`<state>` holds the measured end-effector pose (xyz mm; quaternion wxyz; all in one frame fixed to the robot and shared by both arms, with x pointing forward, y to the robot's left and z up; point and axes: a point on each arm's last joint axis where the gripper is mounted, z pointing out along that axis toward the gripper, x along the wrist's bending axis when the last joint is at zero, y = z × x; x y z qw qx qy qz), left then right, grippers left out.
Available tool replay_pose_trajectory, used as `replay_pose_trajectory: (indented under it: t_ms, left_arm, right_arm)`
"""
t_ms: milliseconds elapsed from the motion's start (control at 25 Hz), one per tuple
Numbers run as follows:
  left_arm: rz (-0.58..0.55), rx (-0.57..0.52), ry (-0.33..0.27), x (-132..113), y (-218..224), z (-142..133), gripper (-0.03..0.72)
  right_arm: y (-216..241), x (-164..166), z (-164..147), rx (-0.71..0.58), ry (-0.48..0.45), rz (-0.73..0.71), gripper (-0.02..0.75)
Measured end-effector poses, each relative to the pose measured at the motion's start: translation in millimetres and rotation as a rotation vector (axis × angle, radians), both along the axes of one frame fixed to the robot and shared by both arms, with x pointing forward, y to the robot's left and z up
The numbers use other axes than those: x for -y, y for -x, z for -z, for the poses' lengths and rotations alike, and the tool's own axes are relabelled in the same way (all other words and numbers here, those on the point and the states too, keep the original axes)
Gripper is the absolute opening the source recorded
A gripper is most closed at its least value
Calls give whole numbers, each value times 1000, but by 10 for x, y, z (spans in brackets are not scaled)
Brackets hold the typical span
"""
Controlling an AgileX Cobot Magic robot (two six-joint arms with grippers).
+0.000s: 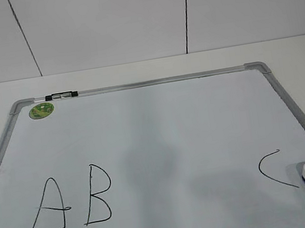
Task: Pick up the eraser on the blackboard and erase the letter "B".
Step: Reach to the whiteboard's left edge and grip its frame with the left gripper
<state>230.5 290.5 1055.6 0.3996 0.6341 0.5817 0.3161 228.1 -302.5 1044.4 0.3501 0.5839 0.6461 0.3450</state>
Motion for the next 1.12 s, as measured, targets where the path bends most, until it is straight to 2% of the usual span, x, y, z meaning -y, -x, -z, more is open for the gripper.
replay_pose_trajectory:
  t_ms: [600, 920, 1120]
  left_arm:
    - [0, 0, 0, 0, 0, 0, 245]
    - [-9, -20, -13, -12, -37, -2, 245]
    - [-16, -128, -29, -20, -258, -134, 245]
  right_arm:
    - [13, -5, 3, -14, -6, -4, 551]
    - [-189, -127, -73, -171, -129, -48, 551]
    - [-362, -177, -150, -268, -164, -59, 551]
